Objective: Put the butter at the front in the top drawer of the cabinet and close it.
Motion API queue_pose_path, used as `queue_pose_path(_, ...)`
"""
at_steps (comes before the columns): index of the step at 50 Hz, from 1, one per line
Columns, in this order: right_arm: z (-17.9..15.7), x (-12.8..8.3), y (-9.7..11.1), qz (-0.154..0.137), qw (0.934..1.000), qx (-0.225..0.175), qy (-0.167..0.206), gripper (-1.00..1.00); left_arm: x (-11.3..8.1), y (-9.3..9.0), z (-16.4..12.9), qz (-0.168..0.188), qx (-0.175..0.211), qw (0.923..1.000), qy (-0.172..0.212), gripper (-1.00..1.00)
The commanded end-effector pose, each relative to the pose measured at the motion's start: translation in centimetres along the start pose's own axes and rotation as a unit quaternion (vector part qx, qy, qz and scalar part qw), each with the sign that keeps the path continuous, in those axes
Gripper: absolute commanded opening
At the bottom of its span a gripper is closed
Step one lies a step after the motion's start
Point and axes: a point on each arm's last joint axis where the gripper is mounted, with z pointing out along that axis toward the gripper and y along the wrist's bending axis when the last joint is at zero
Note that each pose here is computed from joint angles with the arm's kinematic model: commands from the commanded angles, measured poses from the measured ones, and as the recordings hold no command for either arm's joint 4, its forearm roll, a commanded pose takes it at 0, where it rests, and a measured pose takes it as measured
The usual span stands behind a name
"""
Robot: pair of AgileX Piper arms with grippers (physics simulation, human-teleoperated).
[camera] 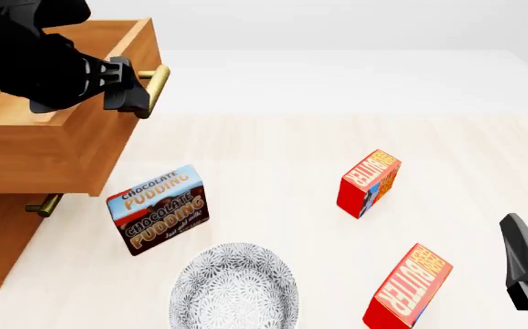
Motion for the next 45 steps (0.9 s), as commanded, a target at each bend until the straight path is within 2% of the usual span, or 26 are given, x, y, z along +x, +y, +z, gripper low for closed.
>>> queue_pose_path(1,0.0,0.0,0.0,0.000,1.0000,0.000,0.000,1.00,-0.3,-1.5,1.1,0.016,0.021,0.9996,0.005,1.00)
queue_pose_path(5,0.0,0.0,0.0,0.000,1.0000,0.000,0.000,1.00,-0.3,-2.4,1.9,0.023,0.029,0.9993,0.010,1.00)
queue_pose_path(15,0.0,0.0,0.0,0.000,1.0000,0.000,0.000,1.00,-1.4,-3.5,1.6,0.037,0.042,0.9984,0.003,1.00)
queue_pose_path(29,0.0,0.0,0.0,0.000,1.0000,0.000,0.000,1.00,-4.3,-2.7,-2.6,0.049,0.030,0.9981,-0.023,1.00)
queue_pose_path(37,0.0,0.0,0.0,0.000,1.0000,0.000,0.000,1.00,-5.1,-2.6,-4.2,0.061,0.028,0.9974,-0.027,1.00)
queue_pose_path(45,0.0,0.0,0.0,0.000,1.0000,0.000,0.000,1.00,-5.0,-2.4,-5.1,0.070,0.025,0.9969,-0.026,1.00)
